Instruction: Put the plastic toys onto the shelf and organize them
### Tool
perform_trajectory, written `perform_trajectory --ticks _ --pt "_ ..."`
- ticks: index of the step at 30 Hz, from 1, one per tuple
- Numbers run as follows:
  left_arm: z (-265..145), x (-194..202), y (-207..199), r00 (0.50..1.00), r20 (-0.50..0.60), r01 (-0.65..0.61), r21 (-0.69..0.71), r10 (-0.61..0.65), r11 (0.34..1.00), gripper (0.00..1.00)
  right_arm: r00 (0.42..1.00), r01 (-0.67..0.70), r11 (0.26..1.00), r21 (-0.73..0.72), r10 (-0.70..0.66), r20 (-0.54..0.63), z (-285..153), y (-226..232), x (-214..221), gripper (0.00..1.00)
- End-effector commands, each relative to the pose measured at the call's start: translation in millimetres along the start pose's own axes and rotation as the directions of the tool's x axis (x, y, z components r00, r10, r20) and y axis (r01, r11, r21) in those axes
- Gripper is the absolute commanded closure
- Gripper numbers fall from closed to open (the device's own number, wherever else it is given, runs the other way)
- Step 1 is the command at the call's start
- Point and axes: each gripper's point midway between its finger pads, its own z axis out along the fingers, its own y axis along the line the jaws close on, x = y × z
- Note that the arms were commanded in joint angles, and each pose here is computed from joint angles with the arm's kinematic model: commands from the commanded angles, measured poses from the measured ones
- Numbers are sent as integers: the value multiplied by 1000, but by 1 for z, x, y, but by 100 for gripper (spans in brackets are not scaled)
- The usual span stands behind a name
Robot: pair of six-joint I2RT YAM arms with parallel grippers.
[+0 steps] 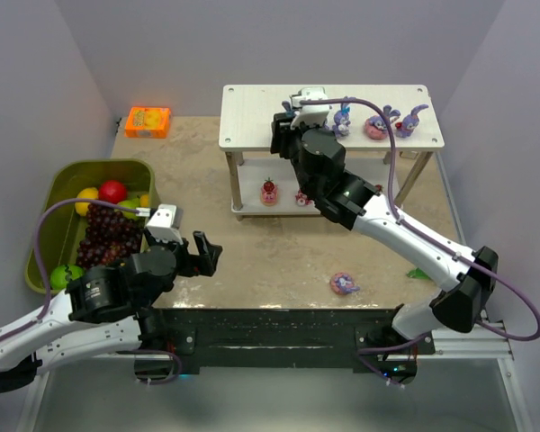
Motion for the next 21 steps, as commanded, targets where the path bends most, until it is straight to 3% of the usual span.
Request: perform_trajectory --ticks 1,9,15,21 --pt "4 -8 -2 999 42 11 -10 -11 1000 5 992 -68 997 -21 69 105 9 2 -35 100" --pt "6 -8 -2 999 39 2 -20 -2 1000 4 992 -62 997 -52 67 108 18 7 -24 93" --pt "7 -6 0 999 36 -2 -33 3 999 1 993 -44 997 -70 52 105 17 10 -19 66" --pt "8 -4 1 1000 32 0 -41 2 999 0 995 -28 998 -52 33 95 22 8 -8 63"
